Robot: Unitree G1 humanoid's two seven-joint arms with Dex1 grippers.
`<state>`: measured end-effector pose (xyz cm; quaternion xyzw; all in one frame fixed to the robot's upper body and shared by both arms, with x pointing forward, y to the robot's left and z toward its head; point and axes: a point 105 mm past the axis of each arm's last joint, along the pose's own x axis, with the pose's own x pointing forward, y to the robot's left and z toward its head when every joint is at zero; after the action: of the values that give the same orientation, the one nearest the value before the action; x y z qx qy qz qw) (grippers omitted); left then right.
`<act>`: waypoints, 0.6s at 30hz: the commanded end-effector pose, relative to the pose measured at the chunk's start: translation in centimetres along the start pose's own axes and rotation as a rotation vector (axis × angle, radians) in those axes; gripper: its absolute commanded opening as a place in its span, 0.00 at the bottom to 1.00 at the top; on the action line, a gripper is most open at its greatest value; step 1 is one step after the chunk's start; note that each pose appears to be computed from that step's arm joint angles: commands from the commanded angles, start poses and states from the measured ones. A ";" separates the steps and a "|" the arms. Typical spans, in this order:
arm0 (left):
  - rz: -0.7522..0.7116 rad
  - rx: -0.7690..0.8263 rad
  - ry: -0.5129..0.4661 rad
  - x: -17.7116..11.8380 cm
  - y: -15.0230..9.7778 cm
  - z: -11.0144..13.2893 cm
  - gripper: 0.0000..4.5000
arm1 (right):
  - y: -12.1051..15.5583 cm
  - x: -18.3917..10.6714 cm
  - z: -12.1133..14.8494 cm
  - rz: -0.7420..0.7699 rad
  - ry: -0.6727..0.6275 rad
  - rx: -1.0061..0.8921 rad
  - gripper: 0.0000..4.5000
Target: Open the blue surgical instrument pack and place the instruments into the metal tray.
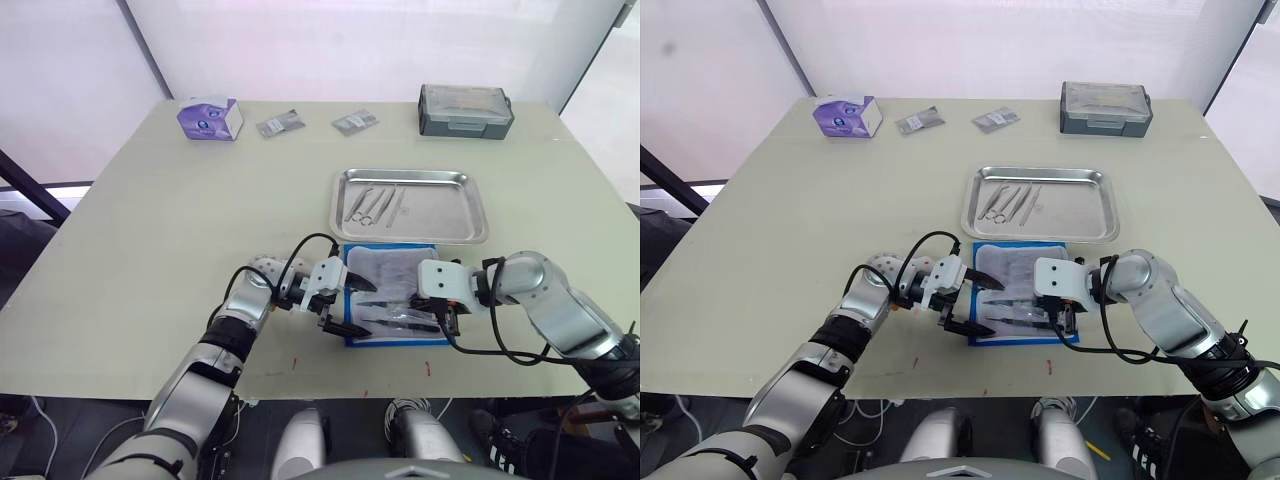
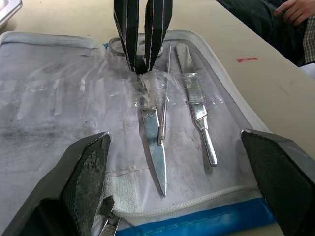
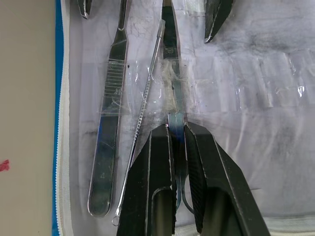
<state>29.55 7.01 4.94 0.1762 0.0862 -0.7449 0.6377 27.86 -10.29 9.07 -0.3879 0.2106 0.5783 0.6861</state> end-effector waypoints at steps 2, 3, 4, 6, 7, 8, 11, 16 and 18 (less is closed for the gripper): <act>-0.080 -0.175 0.119 1.3 -3.1 -4.7 1.00 | 0.1 -0.7 1.3 0.016 -0.002 -0.067 0.02; -0.081 -0.175 0.119 1.3 -3.2 -4.7 1.00 | 0.1 -0.8 1.4 0.017 0.001 -0.071 0.02; -0.081 -0.175 0.118 1.3 -3.2 -4.7 1.00 | 0.1 -0.8 1.5 0.017 0.002 -0.074 0.02; -0.081 -0.175 0.119 1.4 -3.2 -4.7 1.00 | 0.1 -0.9 1.6 0.016 0.005 -0.080 0.02; -0.081 -0.175 0.119 1.4 -3.2 -4.7 1.00 | 0.1 -1.0 1.7 0.016 0.006 -0.081 0.02; -0.081 -0.175 0.119 1.4 -3.2 -4.7 1.00 | 0.1 -1.0 1.7 0.016 0.006 -0.082 0.02; -0.081 -0.176 0.119 1.4 -3.2 -4.7 1.00 | 0.0 -1.2 1.8 0.013 0.009 -0.086 0.02; -0.082 -0.176 0.116 1.5 -3.1 -4.6 1.00 | -0.2 -1.6 1.7 0.012 0.021 -0.090 0.02; -0.082 -0.177 0.117 1.5 -3.1 -4.6 1.00 | -0.2 -1.7 1.7 0.012 0.023 -0.090 0.02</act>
<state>29.52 6.76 4.98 0.1744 0.0832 -0.7460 0.6373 27.76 -10.45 10.09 -0.4102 0.2152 0.5764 0.6732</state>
